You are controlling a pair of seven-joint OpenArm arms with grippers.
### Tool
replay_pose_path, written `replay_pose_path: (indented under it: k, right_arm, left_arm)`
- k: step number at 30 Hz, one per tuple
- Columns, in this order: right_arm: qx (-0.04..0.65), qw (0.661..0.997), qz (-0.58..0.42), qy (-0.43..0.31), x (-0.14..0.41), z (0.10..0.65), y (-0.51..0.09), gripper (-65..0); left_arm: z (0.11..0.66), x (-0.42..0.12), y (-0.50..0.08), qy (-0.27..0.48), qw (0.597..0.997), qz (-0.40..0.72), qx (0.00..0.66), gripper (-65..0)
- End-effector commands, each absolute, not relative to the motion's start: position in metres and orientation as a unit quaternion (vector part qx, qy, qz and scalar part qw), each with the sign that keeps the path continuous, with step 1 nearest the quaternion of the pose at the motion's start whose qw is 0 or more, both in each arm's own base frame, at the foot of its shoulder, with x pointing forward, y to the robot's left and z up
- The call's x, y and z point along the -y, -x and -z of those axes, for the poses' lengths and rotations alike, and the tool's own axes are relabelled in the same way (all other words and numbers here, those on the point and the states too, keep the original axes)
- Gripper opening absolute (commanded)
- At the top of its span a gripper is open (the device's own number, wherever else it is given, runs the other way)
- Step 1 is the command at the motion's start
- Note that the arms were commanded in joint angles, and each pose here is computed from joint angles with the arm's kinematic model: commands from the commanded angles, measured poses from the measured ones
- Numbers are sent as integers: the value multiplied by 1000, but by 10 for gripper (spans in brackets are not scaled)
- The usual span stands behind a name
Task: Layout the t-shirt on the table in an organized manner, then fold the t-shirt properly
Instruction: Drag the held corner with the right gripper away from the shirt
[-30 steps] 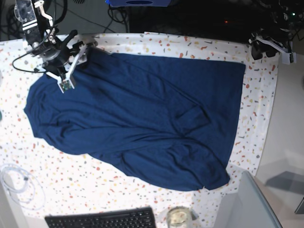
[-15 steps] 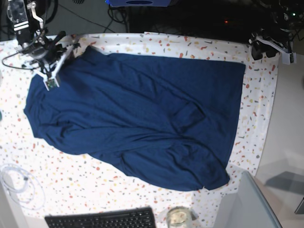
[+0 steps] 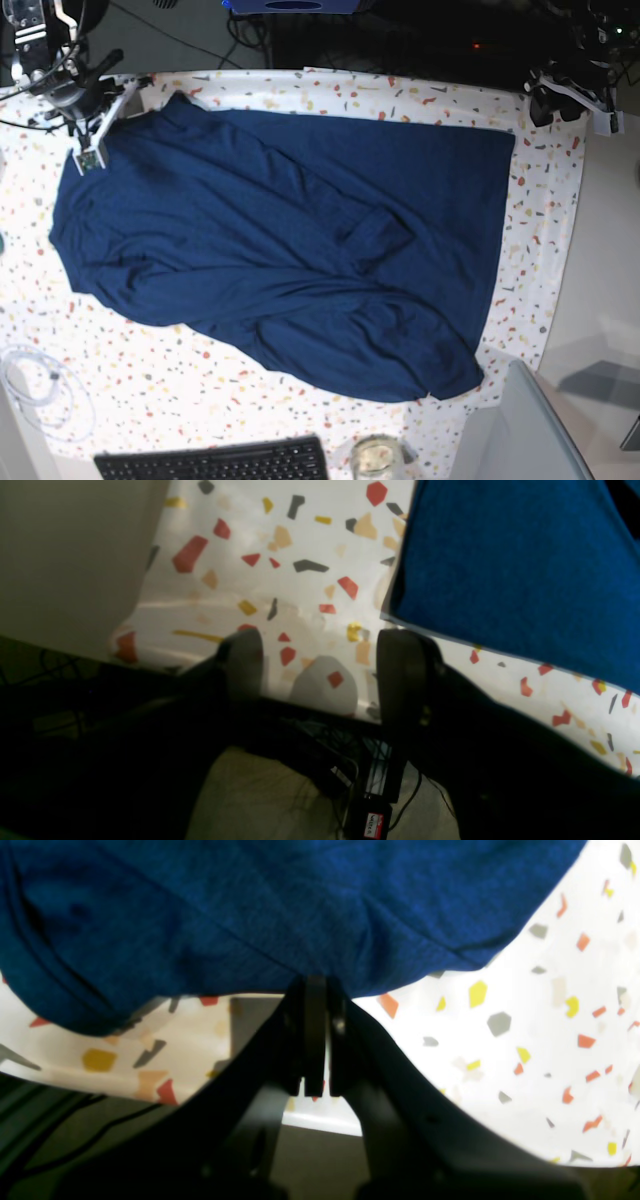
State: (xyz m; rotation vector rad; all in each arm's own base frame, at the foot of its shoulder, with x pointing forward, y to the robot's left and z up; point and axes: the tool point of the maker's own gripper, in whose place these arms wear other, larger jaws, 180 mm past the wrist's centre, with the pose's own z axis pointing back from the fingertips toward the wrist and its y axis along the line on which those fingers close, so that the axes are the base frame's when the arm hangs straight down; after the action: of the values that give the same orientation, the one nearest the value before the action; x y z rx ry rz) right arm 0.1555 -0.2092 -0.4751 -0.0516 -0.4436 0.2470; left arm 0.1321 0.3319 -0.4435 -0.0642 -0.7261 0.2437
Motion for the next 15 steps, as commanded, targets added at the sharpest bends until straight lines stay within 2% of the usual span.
replay_pose_path:
  k: [1,15]
  right_arm:
    - [226,965,-128,37,219,470,-158,-650]
    - [204,970,-127,35,220,477,-138,-644]
  left_arm:
    - [433,-338,-137,27,921,-114,372,-309]
    - [433,-338,-138,26,921,-113,372,-309]
